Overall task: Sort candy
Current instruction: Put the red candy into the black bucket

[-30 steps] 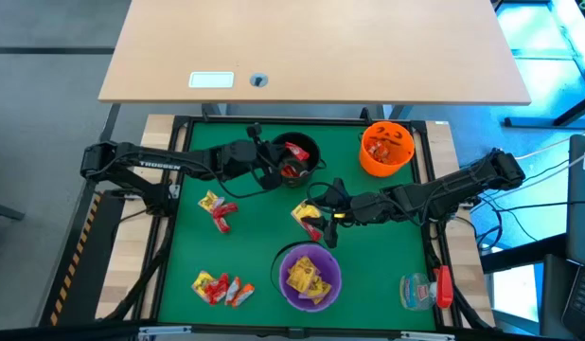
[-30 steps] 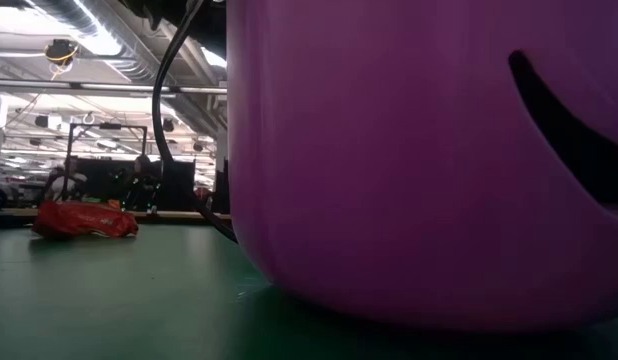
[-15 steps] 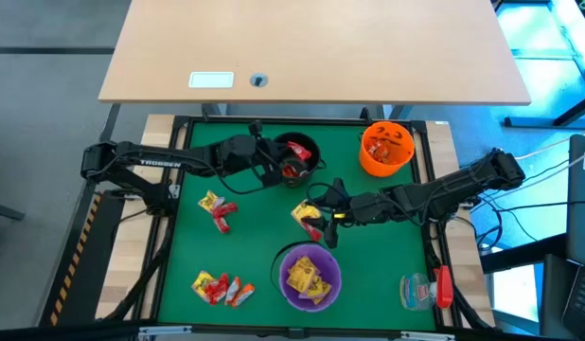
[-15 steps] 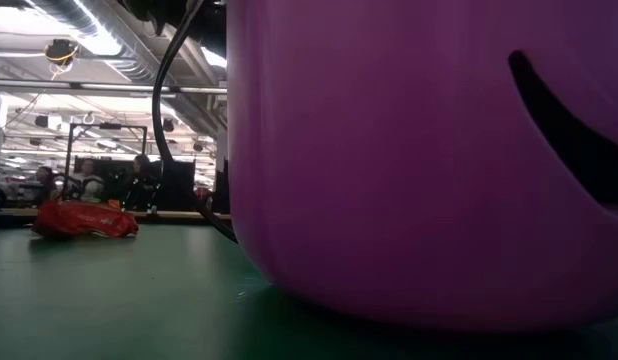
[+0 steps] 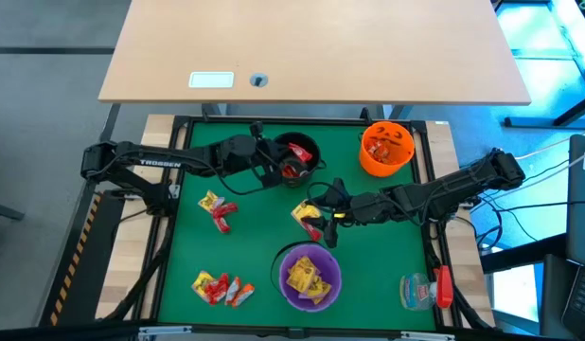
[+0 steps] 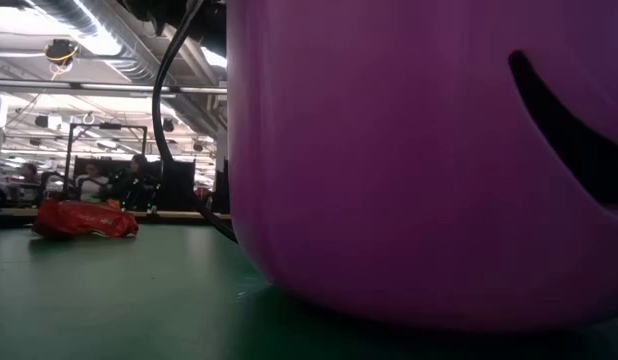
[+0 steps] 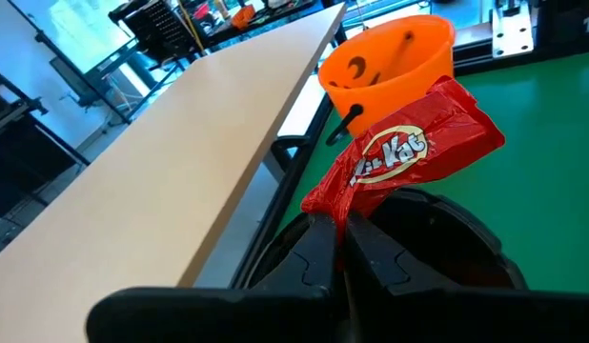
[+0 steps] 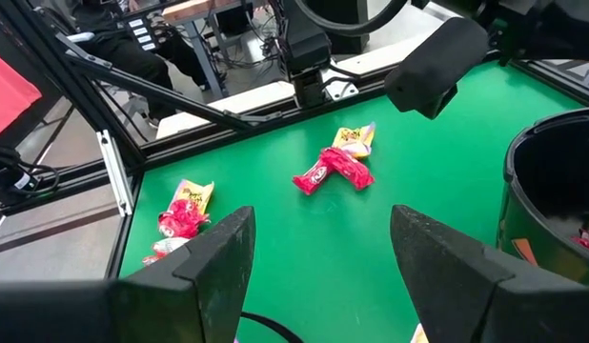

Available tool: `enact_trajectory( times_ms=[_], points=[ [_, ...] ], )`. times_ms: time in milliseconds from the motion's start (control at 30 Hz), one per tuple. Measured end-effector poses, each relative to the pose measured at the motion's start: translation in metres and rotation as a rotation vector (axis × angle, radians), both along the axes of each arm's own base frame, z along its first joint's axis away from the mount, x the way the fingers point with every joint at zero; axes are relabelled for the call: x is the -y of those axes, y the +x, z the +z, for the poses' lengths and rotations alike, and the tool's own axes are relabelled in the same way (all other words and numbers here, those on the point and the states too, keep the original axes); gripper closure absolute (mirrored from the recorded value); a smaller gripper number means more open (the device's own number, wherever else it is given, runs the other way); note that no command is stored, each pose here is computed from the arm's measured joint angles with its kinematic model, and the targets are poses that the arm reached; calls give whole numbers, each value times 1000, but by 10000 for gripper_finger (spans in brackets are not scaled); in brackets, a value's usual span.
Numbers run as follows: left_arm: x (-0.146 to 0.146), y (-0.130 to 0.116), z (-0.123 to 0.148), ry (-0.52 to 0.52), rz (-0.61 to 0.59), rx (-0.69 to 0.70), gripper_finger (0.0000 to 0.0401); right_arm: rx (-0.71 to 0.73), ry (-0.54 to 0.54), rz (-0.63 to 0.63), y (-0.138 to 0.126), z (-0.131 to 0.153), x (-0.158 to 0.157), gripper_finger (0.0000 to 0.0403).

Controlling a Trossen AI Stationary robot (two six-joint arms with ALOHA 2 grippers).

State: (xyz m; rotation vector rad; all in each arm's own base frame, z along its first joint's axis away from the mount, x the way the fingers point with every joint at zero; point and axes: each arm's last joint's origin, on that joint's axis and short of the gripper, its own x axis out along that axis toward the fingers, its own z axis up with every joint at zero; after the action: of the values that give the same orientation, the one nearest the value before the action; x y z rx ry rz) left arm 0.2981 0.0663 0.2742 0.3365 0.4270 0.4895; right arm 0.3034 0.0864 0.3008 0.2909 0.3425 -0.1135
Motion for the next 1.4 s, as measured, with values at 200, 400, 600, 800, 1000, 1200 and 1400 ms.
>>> enact_trajectory(
  times_ms=[200, 400, 600, 800, 1000, 1200, 1400],
  points=[
    [0, 0, 0, -1, -1, 0, 401, 3, 5, -3, 0, 0, 0, 159],
    [0, 0, 0, -1, -1, 1, 401, 4, 21, -10, 0, 0, 0, 159],
    [0, 0, 0, -1, -1, 1, 401, 7, 14, -30, 0, 0, 1, 159],
    [0, 0, -1, -5, 0, -14, 401, 6, 13, -31, 0, 0, 1, 159],
    [0, -1, -3, -8, 0, -36, 401, 4, 10, -30, 0, 0, 1, 159],
    [-1, -3, -7, -21, -6, -76, 389, 3, 9, -30, 0, 0, 1, 159],
    [-11, -5, -11, -50, 31, -88, 330, 2, 9, -30, 0, 0, 1, 159]
  ],
)
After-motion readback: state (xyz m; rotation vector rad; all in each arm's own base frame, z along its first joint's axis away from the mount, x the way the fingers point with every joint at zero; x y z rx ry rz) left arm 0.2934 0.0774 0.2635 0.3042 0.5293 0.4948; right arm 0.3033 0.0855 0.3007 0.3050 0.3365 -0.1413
